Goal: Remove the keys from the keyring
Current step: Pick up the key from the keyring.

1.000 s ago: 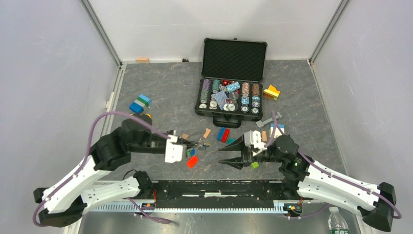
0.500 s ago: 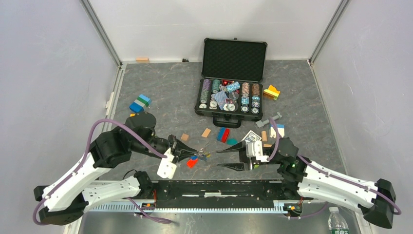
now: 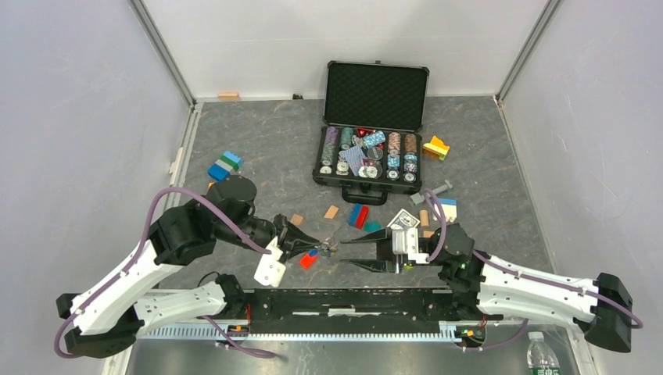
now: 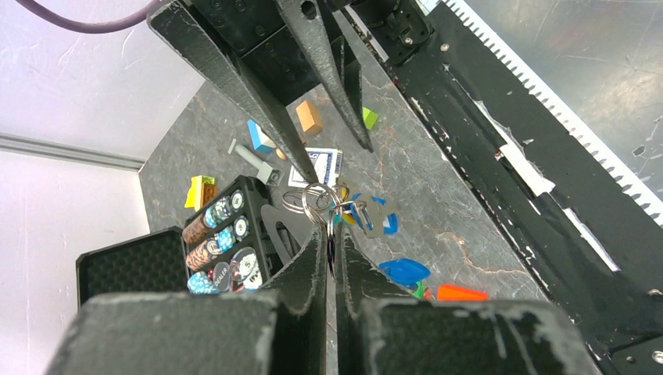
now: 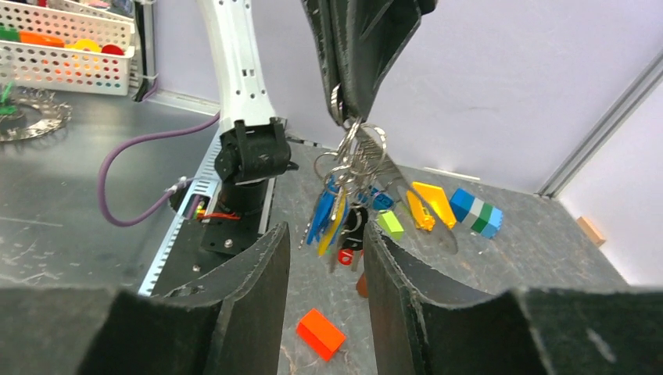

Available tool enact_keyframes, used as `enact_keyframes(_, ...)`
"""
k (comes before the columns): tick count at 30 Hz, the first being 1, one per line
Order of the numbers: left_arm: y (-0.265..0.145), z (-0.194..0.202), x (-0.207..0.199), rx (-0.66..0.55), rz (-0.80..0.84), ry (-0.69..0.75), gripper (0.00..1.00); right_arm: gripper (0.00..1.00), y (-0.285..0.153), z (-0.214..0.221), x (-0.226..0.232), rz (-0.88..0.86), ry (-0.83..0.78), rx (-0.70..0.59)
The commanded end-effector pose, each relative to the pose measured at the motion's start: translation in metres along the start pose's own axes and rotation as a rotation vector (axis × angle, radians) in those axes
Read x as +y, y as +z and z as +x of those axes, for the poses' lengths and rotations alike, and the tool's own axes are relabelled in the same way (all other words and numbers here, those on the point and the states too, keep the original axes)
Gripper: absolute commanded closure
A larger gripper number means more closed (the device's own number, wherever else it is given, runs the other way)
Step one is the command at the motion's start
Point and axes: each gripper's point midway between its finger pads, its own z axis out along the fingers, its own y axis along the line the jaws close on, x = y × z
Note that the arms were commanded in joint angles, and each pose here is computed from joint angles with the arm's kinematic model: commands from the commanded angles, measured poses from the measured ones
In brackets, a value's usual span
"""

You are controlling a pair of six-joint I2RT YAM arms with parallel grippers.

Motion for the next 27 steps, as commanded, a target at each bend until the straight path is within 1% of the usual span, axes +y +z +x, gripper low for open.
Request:
enact_keyframes(1, -0.008, -0.027, 0.014, -0.077, -0.036, 0.108, 0.98, 0.56, 0.003, -0.017, -0.014, 0.068, -0.06, -0.068)
enact_keyframes(12, -0.006, -0.03, 0.011, -0.101, -0.019, 0.094, 0.98, 0.6, 0.01, -0.018, -0.013, 0.064, -0.046, -0.08)
enact_keyframes(27, -0.006, -0.034, 0.01, -0.12, -0.012, 0.089, 0.98, 0.67, 0.018, -0.01, -0.013, 0.067, -0.031, -0.063)
